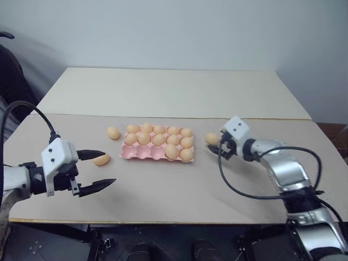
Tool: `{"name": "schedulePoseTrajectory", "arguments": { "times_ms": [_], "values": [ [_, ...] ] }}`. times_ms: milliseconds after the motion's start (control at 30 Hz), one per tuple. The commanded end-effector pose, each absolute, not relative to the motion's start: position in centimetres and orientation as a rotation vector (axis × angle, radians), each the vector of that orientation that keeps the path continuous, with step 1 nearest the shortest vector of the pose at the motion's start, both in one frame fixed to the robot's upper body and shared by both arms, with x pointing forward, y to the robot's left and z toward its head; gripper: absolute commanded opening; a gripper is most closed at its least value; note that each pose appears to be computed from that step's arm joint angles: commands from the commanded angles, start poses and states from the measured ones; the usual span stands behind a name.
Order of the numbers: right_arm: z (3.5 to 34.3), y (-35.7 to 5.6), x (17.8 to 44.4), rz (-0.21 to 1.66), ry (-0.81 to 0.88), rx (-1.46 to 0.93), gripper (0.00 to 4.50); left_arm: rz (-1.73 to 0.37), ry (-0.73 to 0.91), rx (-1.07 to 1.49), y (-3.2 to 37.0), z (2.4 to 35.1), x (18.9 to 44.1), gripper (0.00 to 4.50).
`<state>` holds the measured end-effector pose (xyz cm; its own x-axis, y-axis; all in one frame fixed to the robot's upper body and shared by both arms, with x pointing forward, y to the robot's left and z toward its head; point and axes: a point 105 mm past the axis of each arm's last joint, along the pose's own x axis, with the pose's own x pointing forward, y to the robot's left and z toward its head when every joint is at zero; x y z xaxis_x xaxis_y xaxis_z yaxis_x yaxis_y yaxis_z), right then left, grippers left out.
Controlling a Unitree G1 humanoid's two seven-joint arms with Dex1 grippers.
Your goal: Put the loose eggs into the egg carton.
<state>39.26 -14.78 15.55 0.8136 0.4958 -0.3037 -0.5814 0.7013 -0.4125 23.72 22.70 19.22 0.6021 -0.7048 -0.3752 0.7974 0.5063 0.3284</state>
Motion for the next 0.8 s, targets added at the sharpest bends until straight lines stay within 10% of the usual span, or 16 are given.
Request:
{"name": "schedulePoseTrajectory", "arguments": {
  "times_ms": [33,433,700,800],
  "values": [
    [17.0,-14.4,40.4,0.582,0.089,-0.567,4.48,-0.902,0.171,0.537,22.5,20.0,23.5,4.5],
    [14.9,-13.9,42.7,0.603,0.145,-0.537,4.48,-0.902,0.174,0.536,22.5,19.9,23.3,4.5],
    [14.9,-13.8,42.5,0.609,0.129,-0.555,1.99,-0.9,0.175,0.538,22.5,19.9,23.1,4.5],
    [15.4,-14.1,42.5,0.58,0.111,-0.566,1.92,-0.901,0.173,0.536,22.5,19.9,23.2,4.5]
  ]
}}
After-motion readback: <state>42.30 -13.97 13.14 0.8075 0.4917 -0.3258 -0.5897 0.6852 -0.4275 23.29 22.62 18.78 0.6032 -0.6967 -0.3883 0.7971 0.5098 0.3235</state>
